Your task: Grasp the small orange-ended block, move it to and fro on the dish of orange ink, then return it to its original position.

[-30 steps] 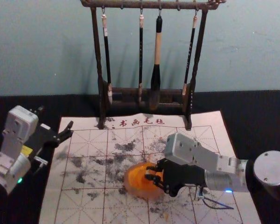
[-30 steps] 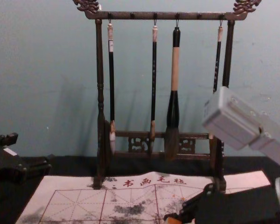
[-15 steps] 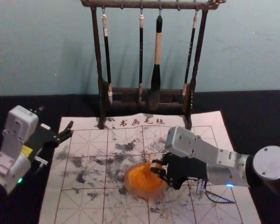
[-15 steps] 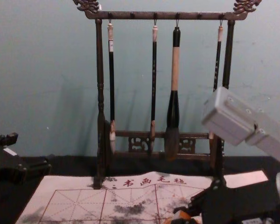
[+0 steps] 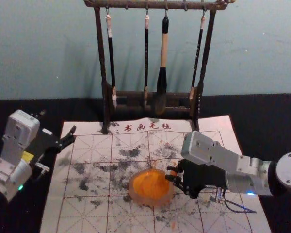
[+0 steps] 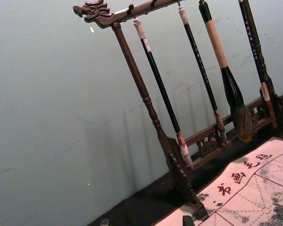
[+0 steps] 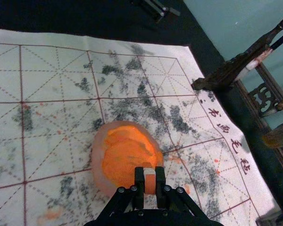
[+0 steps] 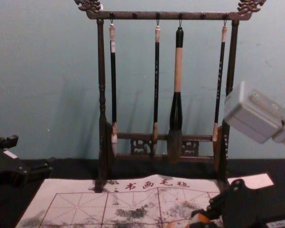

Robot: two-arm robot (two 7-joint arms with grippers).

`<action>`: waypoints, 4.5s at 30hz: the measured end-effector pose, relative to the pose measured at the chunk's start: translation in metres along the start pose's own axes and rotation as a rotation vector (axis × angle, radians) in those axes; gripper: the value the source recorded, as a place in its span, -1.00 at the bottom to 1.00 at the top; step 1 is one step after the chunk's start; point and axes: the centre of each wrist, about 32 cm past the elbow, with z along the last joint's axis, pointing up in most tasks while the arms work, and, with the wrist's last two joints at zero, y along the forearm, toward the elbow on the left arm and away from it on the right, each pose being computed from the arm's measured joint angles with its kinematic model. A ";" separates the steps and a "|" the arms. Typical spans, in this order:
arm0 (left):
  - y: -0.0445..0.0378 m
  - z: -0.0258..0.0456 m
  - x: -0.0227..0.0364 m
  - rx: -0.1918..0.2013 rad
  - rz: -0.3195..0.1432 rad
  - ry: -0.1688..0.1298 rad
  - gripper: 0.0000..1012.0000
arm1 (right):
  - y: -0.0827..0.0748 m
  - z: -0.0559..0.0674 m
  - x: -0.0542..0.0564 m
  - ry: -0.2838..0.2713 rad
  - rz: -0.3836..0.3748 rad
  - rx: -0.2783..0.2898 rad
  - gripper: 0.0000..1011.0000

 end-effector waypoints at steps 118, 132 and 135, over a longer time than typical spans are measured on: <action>0.0000 0.0000 0.0000 0.000 0.000 0.000 0.98 | -0.085 0.001 -0.004 0.279 -0.183 -0.115 -0.78; 0.0000 0.0000 0.0000 0.000 0.000 0.000 0.98 | -0.080 -0.004 -0.003 0.288 -0.164 -0.112 -0.78; 0.0000 0.0000 0.0000 0.000 0.000 0.000 0.98 | -0.079 -0.005 -0.002 0.291 -0.164 -0.111 -0.78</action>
